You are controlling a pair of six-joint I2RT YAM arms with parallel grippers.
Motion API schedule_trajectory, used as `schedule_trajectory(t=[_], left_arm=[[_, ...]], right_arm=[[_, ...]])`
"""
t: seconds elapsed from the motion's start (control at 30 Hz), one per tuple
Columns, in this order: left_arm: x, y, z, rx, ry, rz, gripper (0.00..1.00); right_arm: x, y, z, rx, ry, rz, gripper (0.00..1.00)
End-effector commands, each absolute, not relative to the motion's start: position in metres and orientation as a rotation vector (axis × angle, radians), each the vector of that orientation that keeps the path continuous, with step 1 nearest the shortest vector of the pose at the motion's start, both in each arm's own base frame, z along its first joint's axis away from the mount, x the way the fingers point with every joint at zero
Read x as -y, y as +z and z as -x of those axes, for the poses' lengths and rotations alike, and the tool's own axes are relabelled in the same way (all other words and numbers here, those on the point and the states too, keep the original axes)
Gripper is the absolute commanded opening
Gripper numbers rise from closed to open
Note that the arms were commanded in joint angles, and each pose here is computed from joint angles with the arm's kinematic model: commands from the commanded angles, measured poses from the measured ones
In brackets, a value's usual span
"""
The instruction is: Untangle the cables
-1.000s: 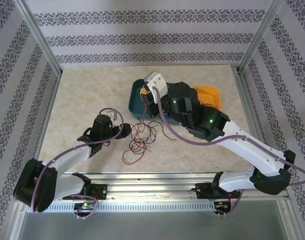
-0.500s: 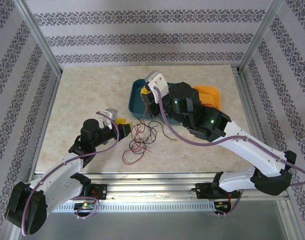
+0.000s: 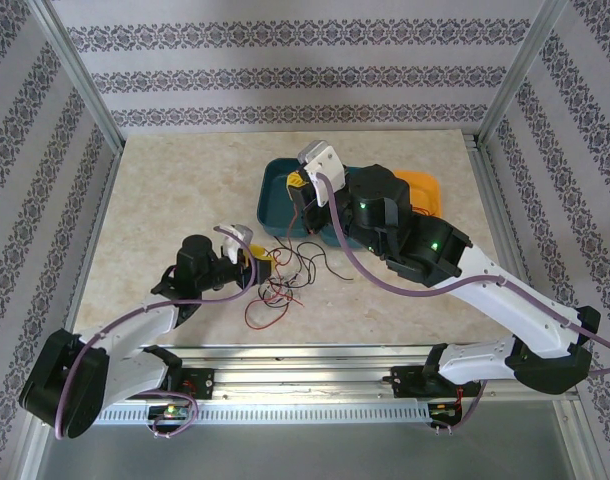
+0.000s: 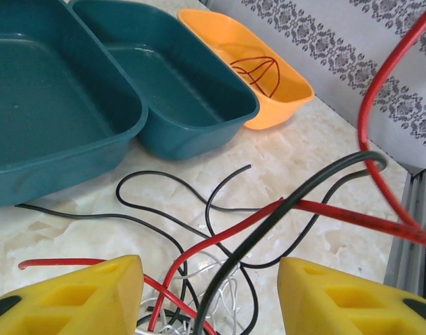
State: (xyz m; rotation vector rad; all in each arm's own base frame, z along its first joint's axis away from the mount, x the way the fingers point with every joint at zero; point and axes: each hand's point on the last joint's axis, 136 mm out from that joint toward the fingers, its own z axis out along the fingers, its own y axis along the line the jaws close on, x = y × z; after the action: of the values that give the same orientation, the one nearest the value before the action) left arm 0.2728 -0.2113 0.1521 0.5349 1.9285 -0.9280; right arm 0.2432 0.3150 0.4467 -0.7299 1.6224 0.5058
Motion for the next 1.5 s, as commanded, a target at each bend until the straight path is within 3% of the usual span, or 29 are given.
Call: schedule_trajectory(t=[0.0,0.2,0.37,0.87,1.47], left_arm=[[0.221,0.158,-0.274,-1.857,-0.936,-0.6,0.49],[0.225,0.153,-0.279,-1.865,-0.942,-0.581,0.18],[0.219,0.149,-0.279,-1.88,-0.917,-0.547,0.06],[0.157,0.126,-0.286,-1.987,-0.576,-0.273,0.0],[0.11,0.106,-0.297,-2.08,-0.36,0.023,0.0]], right_arm=[[-0.312,0.465,-0.24,-1.581,0.537,0.696,0.02],[-0.301,0.47,-0.24,-1.575,0.499,0.673,0.02],[-0.283,0.474,-0.244,-1.576,0.425,0.624,0.01],[-0.189,0.519,-0.245,-1.492,0.085,0.417,0.0],[-0.143,0.587,-0.231,-1.367,-0.031,0.354,0.0]])
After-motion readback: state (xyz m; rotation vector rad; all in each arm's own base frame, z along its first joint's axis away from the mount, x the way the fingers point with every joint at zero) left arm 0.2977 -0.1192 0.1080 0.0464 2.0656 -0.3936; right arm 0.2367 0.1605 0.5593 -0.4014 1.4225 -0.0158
